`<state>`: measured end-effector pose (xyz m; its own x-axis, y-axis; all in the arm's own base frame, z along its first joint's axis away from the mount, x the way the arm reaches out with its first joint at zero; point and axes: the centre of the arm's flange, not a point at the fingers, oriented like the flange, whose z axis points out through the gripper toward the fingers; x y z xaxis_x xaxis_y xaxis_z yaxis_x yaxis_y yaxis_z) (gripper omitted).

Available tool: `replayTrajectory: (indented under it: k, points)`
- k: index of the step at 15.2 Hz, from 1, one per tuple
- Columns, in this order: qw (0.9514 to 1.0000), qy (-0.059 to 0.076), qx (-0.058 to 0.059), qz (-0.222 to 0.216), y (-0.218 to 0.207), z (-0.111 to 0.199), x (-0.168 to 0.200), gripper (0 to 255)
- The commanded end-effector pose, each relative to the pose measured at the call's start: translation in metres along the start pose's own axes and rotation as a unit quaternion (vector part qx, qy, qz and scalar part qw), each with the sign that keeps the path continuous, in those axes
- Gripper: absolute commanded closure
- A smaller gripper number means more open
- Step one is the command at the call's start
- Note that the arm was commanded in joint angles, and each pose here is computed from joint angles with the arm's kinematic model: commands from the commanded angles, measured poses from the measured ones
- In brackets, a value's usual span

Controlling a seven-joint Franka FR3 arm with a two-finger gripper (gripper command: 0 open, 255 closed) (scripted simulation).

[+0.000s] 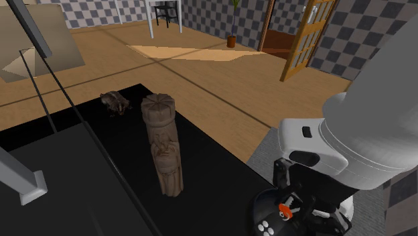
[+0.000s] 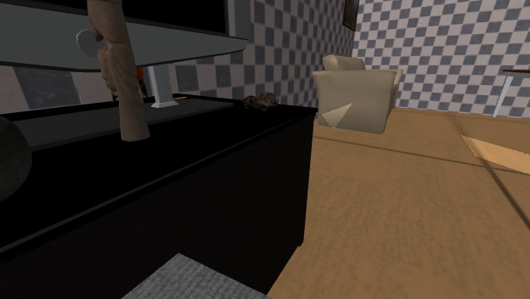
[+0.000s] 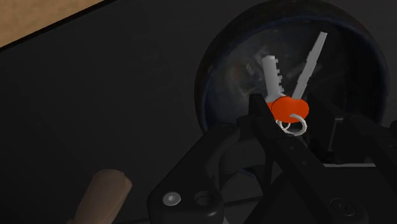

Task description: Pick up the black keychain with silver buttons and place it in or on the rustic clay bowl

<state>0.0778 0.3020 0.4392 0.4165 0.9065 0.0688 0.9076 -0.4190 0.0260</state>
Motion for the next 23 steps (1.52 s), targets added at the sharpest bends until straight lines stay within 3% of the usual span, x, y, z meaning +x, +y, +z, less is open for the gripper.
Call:
replayTrajectory:
  k: [1, 6, 7, 12, 16, 23]
  points:
    - [1.0, 0.0, 0.0, 0.0, 0.0, 0.002, 0.0, 255]
    - [1.0, 0.0, 0.0, 0.0, 0.0, 0.002, 0.0, 255]
    - [1.0, 0.0, 0.0, 0.0, 0.0, 0.002, 0.0, 0]
    - [1.0, 0.0, 0.0, 0.0, 0.0, 0.002, 0.0, 0]
    - [1.0, 0.0, 0.0, 0.0, 0.0, -0.048, 0.0, 0]
    - [1.0, 0.0, 0.0, 0.0, 0.0, -0.048, 0.0, 0]
